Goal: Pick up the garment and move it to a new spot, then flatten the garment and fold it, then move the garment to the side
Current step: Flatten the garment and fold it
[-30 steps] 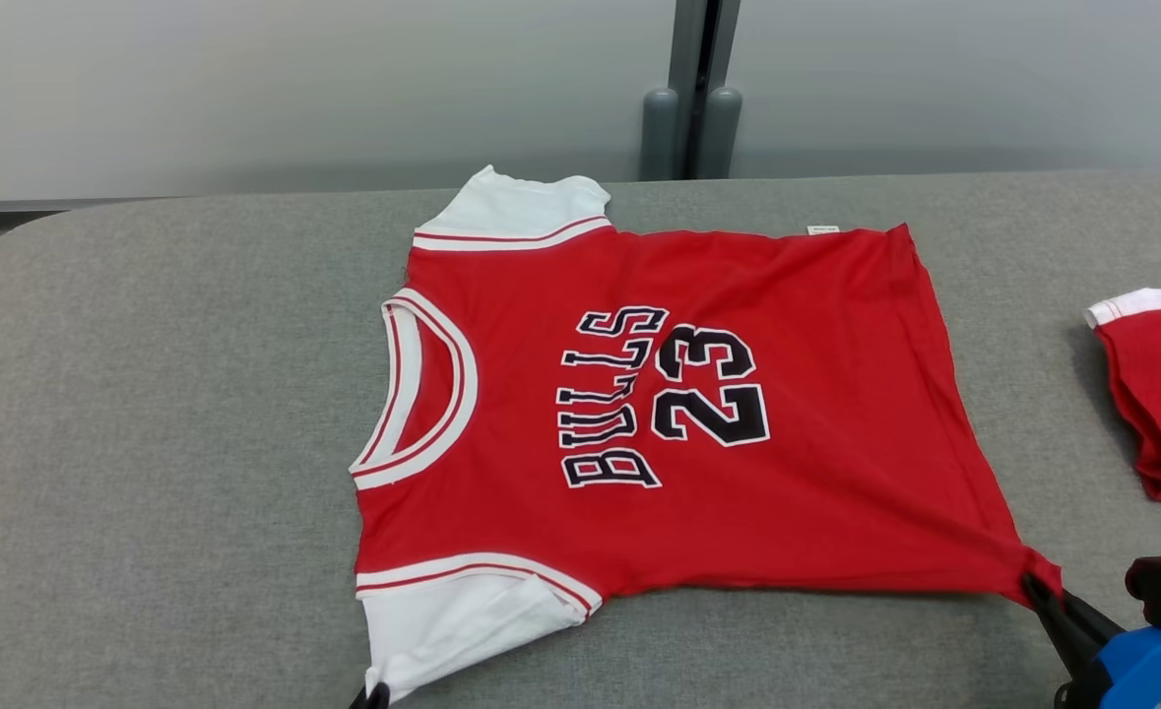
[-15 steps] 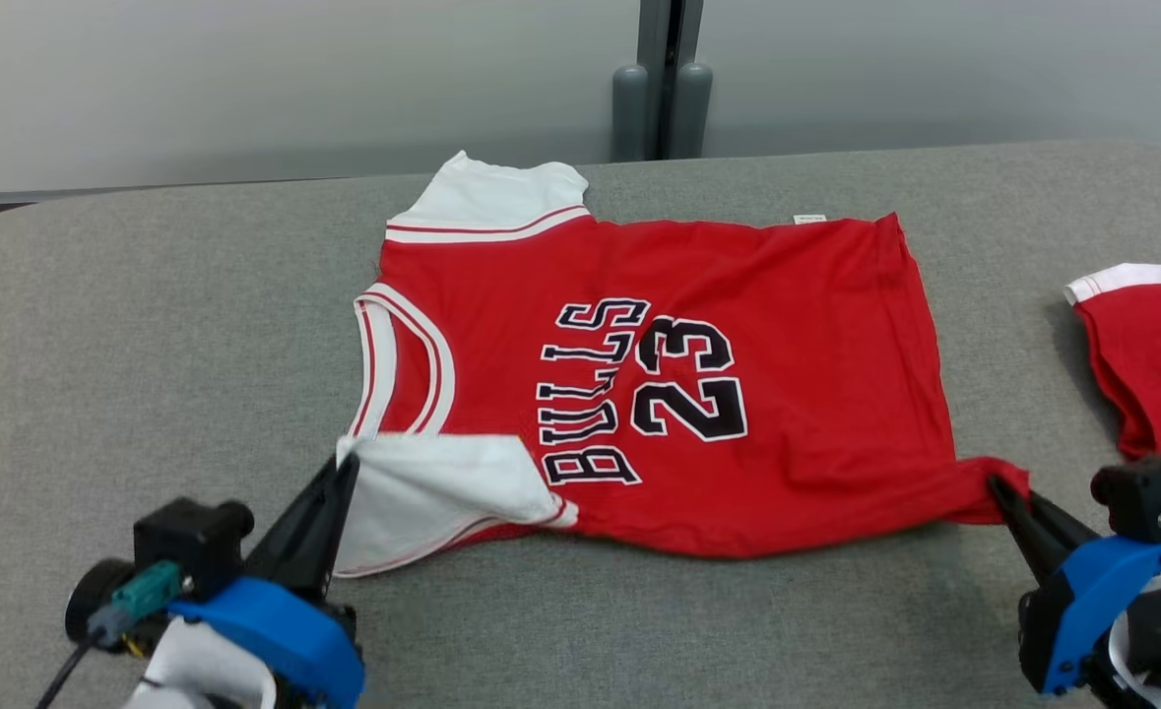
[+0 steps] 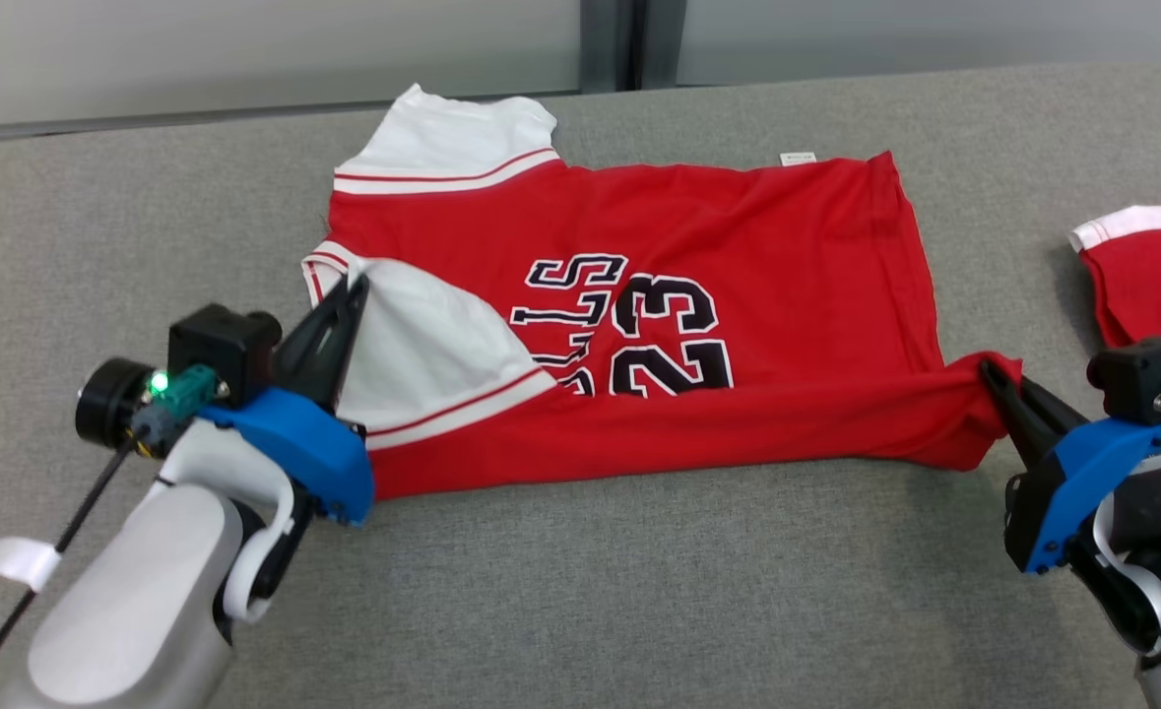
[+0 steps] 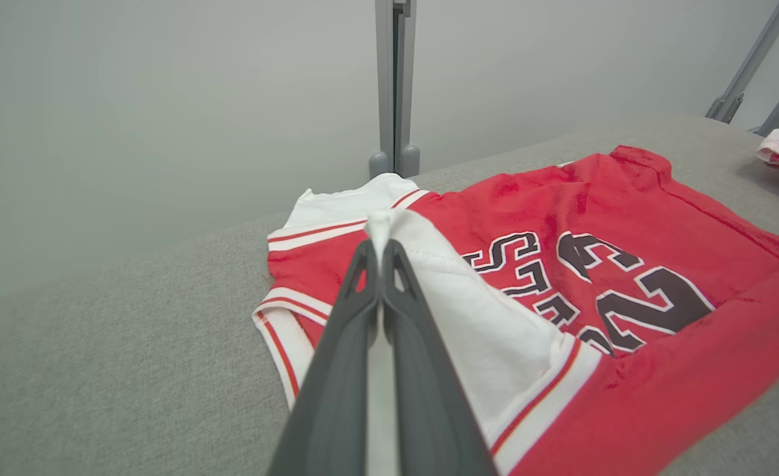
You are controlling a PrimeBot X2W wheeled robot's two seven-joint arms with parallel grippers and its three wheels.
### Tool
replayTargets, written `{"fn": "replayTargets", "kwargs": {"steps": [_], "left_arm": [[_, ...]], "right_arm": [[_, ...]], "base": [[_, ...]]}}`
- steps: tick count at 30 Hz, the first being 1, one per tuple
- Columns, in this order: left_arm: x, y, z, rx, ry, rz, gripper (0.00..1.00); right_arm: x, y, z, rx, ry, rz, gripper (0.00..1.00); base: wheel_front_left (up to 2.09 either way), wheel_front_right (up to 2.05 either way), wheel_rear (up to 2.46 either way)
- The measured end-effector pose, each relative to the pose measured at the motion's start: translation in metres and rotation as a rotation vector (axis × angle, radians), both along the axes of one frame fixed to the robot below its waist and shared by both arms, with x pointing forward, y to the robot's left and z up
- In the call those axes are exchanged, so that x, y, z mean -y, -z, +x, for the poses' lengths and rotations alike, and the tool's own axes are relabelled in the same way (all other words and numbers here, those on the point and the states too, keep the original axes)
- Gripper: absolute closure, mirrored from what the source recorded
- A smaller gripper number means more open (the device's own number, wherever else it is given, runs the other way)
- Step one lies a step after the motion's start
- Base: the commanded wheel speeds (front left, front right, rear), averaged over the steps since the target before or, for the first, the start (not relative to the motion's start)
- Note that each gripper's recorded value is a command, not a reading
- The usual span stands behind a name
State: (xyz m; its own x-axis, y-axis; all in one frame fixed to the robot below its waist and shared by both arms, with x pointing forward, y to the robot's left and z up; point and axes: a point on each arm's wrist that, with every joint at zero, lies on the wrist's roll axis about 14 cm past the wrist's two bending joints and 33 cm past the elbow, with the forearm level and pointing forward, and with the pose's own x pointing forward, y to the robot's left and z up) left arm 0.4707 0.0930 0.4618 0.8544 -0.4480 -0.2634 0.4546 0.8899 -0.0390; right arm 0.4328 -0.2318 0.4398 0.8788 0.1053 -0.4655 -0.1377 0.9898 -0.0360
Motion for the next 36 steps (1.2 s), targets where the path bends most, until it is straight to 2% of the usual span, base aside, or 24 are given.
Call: {"fn": "replayTargets", "kwargs": {"steps": [10, 11, 12, 13, 14, 15, 21, 24, 29, 30, 36], "left_arm": [[-0.002, 0.010, 0.042, 0.007, 0.034, 0.067, 1.00], [-0.001, 0.011, 0.044, 0.006, 0.037, 0.070, 1.00], [-0.002, 0.013, 0.046, 0.006, 0.035, 0.073, 1.00], [-0.001, 0.014, 0.047, 0.005, 0.034, 0.073, 0.82], [-0.002, 0.015, 0.048, 0.005, 0.031, 0.075, 0.11], [-0.002, 0.016, 0.048, 0.005, 0.029, 0.074, 0.00], [-0.008, 0.008, 0.048, 0.066, 0.000, 0.088, 0.00], [-0.015, 0.004, 0.034, 0.108, -0.047, 0.083, 0.00], [-0.022, 0.028, 0.001, 0.043, -0.087, 0.081, 0.00], [-0.027, 0.043, -0.017, -0.009, -0.111, 0.082, 0.00], [-0.042, 0.074, -0.049, -0.140, -0.193, 0.094, 0.00]], "right_arm": [[-0.004, 0.016, 0.016, -0.013, 0.006, 0.015, 1.00], [-0.004, 0.017, 0.017, -0.012, 0.006, 0.016, 0.95], [-0.005, 0.017, 0.018, -0.010, 0.007, 0.017, 0.33], [-0.004, 0.017, 0.019, -0.001, 0.014, 0.022, 0.00], [-0.002, 0.016, 0.021, 0.007, 0.021, 0.022, 0.00], [-0.002, 0.015, 0.023, 0.012, 0.022, 0.020, 0.00], [-0.007, 0.007, 0.027, 0.052, 0.011, 0.024, 0.00], [-0.010, -0.010, 0.027, 0.101, 0.011, 0.044, 0.00], [-0.010, -0.014, 0.014, 0.109, 0.025, 0.059, 0.00], [-0.009, -0.012, 0.006, 0.103, 0.038, 0.060, 0.00], [-0.008, -0.002, -0.011, 0.074, 0.095, 0.092, 0.00]], "base": [[0.00, 0.00, 0.00], [0.00, 0.00, 0.00], [0.00, 0.00, 0.00], [0.00, 0.00, 0.00], [0.00, 0.00, 0.00], [0.00, 0.00, 0.00], [0.00, 0.00, 0.00], [0.00, 0.00, 0.00], [0.00, 0.00, 0.00], [0.00, 0.00, 0.00], [0.00, 0.00, 0.00]]}}
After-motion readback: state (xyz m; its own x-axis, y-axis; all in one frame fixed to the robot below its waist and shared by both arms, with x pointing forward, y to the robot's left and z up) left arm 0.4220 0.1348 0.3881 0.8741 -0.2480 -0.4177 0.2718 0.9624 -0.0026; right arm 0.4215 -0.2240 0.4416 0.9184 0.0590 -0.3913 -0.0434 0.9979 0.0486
